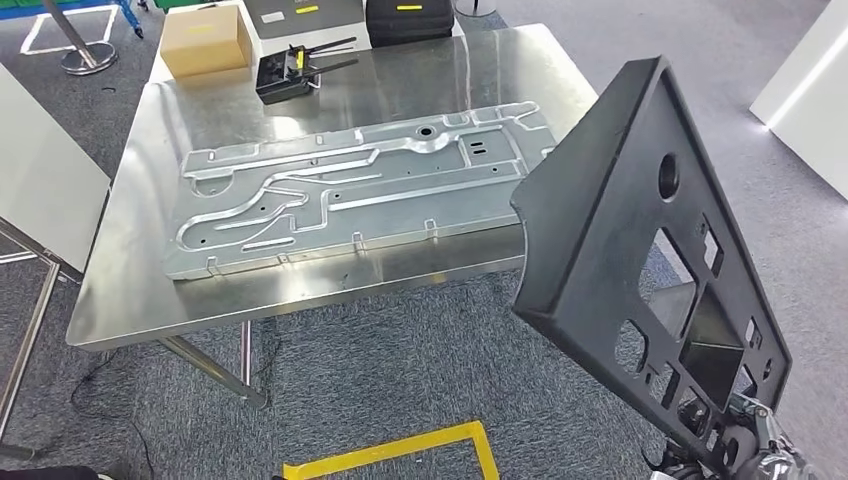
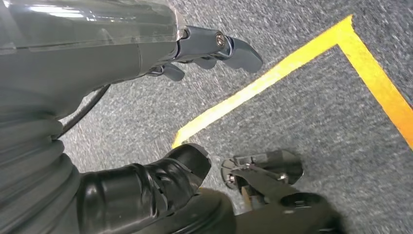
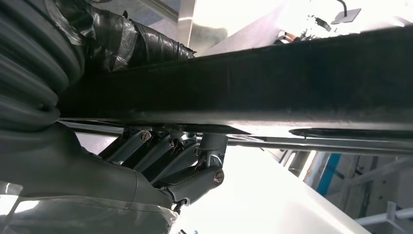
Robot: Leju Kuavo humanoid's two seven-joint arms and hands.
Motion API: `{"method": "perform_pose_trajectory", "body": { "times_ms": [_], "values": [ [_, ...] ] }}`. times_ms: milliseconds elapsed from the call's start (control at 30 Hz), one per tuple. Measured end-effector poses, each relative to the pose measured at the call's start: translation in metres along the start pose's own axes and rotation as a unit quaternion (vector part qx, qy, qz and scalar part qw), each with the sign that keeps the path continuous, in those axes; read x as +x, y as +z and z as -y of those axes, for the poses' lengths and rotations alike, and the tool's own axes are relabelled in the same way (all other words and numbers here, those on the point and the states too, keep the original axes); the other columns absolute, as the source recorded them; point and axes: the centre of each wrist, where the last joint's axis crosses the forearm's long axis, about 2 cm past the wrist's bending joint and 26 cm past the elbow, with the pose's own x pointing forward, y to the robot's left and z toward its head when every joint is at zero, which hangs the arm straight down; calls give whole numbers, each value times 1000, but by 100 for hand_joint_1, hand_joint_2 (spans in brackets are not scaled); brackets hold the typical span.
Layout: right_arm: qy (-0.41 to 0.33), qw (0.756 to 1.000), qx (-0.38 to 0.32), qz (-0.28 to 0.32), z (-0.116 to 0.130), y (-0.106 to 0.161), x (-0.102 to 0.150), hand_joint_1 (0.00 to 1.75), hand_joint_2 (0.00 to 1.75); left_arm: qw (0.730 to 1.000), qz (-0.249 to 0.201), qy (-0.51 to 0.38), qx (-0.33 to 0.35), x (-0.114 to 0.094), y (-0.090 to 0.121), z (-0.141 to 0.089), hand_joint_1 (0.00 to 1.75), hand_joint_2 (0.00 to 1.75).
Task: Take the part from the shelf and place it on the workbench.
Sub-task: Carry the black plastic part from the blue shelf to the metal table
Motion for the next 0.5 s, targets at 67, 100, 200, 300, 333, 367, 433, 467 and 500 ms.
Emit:
{"method": "perform_pose_trajectory", "body": {
  "times_ms": [67,100,200,300,333,367,433,467,500],
  "values": [
    [3,1000,1,5,0,0,0,175,175,1000,-1,0,0,-1,1,0,0,175],
    [5,1000,2,8,0,0,1,175,175,1000,-2,0,-1,-2,1,1,0,175],
    [12,1000,2,20,-1,0,1,175,175,1000,-2,-1,-1,-2,1,1,0,175],
    [18,1000,1,26,0,0,1,175,175,1000,-1,-1,-1,-1,1,0,0,175],
    [19,999,1,26,0,0,1,175,175,1000,-1,-2,-1,-1,0,0,0,175],
    [20,999,1,26,0,0,1,175,175,1000,-1,-2,-1,-1,1,0,0,175],
    [22,999,0,26,0,0,1,175,175,1000,-2,-2,-1,-2,1,0,0,175],
    [23,999,0,27,0,0,1,175,175,1000,-2,-2,-1,-2,1,1,0,175],
    [24,999,0,28,1,0,1,175,175,1000,-2,-2,-1,-2,1,0,0,175]
  ]
}}
